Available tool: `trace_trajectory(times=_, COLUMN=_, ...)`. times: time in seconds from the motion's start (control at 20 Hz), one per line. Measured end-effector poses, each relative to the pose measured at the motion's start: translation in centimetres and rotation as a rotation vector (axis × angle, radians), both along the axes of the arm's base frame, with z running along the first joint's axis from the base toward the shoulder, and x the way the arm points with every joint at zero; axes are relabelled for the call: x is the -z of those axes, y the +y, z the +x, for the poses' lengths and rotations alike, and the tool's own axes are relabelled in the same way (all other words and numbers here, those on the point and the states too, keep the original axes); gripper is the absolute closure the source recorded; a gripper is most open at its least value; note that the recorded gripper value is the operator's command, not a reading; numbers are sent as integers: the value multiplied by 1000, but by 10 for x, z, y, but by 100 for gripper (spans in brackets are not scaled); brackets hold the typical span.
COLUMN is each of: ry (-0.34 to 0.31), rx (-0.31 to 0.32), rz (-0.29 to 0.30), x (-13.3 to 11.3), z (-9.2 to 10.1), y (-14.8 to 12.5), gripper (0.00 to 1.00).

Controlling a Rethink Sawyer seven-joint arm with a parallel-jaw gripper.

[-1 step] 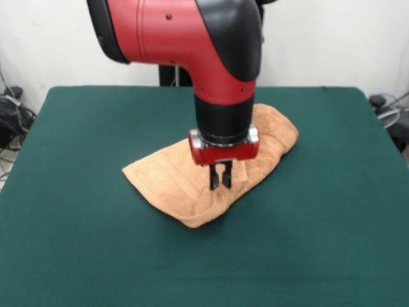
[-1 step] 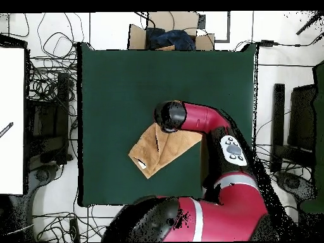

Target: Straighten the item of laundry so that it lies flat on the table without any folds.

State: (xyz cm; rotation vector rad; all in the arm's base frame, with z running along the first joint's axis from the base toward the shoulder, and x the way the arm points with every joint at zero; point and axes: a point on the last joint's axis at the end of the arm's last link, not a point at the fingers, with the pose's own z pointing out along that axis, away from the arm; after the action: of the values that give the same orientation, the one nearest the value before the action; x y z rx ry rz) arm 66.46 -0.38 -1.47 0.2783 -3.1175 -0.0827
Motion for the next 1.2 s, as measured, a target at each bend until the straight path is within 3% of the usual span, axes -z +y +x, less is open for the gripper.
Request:
trace_trajectory(times=0.5, ry=48, rx=2, rz=13, x=14, z=48, y=9, gripper=100)
trace_trajectory(times=1.2, ry=72, rx=4, rz=9, x=16, z=99, y=8, gripper=100)
